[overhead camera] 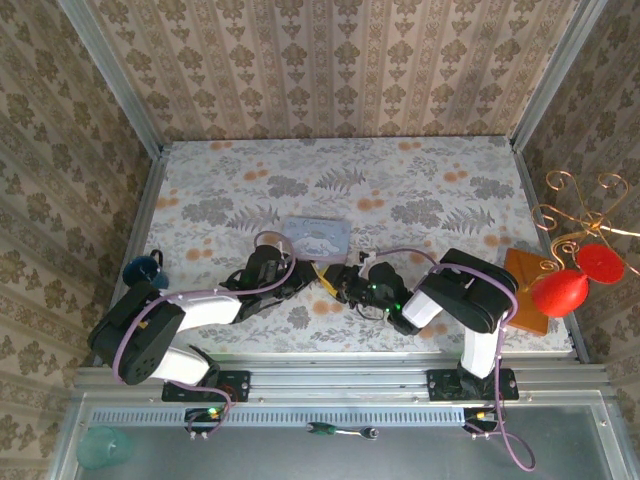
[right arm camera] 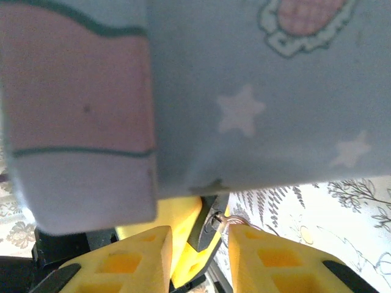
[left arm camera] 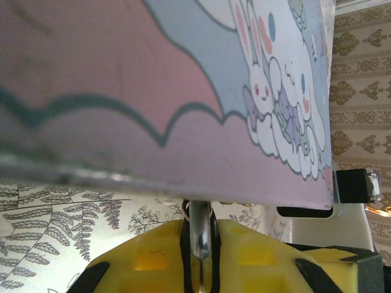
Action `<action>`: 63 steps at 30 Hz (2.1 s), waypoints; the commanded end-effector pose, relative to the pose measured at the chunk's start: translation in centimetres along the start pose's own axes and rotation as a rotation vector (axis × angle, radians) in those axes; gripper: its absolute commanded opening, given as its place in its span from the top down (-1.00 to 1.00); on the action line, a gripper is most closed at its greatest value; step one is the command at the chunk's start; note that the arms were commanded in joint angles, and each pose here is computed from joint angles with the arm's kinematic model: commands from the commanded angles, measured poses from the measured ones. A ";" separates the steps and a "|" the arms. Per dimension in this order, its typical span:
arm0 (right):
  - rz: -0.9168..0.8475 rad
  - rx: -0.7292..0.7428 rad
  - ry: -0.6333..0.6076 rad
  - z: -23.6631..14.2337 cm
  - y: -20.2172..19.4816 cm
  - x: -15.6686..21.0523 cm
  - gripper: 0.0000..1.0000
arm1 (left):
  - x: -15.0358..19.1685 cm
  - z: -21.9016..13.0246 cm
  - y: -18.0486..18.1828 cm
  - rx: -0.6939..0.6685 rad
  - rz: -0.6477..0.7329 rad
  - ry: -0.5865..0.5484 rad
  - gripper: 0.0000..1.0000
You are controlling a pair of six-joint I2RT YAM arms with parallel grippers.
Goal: Unlock the padlock with the key
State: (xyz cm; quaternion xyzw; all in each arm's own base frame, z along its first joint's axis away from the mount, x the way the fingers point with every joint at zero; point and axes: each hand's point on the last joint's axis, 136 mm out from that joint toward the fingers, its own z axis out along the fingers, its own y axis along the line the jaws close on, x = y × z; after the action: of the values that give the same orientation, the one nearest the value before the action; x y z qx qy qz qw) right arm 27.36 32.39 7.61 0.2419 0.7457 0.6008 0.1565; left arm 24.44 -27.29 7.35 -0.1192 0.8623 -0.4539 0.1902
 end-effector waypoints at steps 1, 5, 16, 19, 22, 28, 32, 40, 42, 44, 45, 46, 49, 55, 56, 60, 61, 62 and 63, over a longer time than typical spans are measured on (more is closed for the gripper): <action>-0.014 -0.034 -0.014 0.7 1.2 -0.2 0.37 | 0.0 -0.3 -1.8 0.076 0.046 0.007 0.87; -0.022 -0.020 -0.019 0.5 0.6 -0.6 0.36 | 0.3 -0.3 -1.1 0.040 0.058 0.021 0.87; -0.266 0.151 0.035 -0.9 0.0 0.0 0.26 | -0.2 -1.1 1.2 -0.083 0.068 0.028 0.87; -0.425 0.211 0.034 -1.4 1.6 0.6 0.24 | -0.4 -1.4 1.4 -0.092 0.063 0.015 0.87; -0.580 0.272 0.018 -2.4 3.0 0.8 0.20 | -0.7 -1.6 1.6 -0.100 0.057 0.007 0.87; -0.791 0.289 -0.010 -3.7 5.6 0.8 0.18 | -1.2 -2.2 2.0 -0.106 0.045 -0.013 0.88; -0.934 0.296 -0.030 -4.2 6.6 1.0 0.18 | -1.5 -2.9 2.4 -0.111 0.026 -0.044 0.88; -1.324 0.179 -0.003 -4.2 8.8 4.8 0.17 | -1.8 -3.9 2.7 -0.100 0.011 -0.075 0.88; -1.434 0.162 0.048 -3.7 8.5 6.4 0.16 | -1.9 -4.0 2.7 -0.099 0.013 -0.073 0.88; -1.553 0.150 0.102 -3.1 7.7 8.1 0.15 | -1.9 -4.0 2.5 -0.090 0.013 -0.072 0.88; -1.603 0.162 0.104 -2.9 7.2 8.4 0.13 | -2.0 -4.1 2.4 -0.086 0.014 -0.073 0.88; -1.655 0.178 0.081 -2.7 6.9 8.6 0.11 | -2.0 -4.1 2.2 -0.077 0.019 -0.072 0.88; -1.741 0.197 0.024 -2.3 6.3 8.9 0.07 | -2.0 -4.3 1.9 -0.062 0.030 -0.078 0.88; -1.803 0.197 -0.042 -1.5 5.1 8.3 0.06 | -1.5 -4.9 1.7 -0.037 0.029 -0.085 0.88; -1.822 0.198 -0.043 -1.4 4.9 8.4 0.06 | -1.5 -5.0 1.6 -0.034 0.024 -0.085 0.88; -1.887 0.214 -0.023 -0.8 3.9 8.5 0.07 | -1.0 -5.1 1.0 -0.014 0.034 -0.075 0.88; -1.902 0.218 -0.011 -0.5 3.6 8.6 0.08 | -0.9 -5.1 0.9 -0.012 0.035 -0.074 0.88; -1.915 0.226 -0.002 -0.2 3.3 8.6 0.09 | -0.8 -5.1 0.8 -0.009 0.033 -0.073 0.88; -1.923 0.233 -0.001 0.0 3.0 8.6 0.09 | -0.7 -5.1 0.8 -0.006 0.033 -0.072 0.87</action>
State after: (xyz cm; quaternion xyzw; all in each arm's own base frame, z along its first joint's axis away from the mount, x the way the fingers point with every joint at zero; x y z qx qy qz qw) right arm 20.06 36.97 10.36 -0.4507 0.6994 0.1605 0.5310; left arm 22.62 -22.21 8.00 -0.1286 0.8727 -0.4195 0.2141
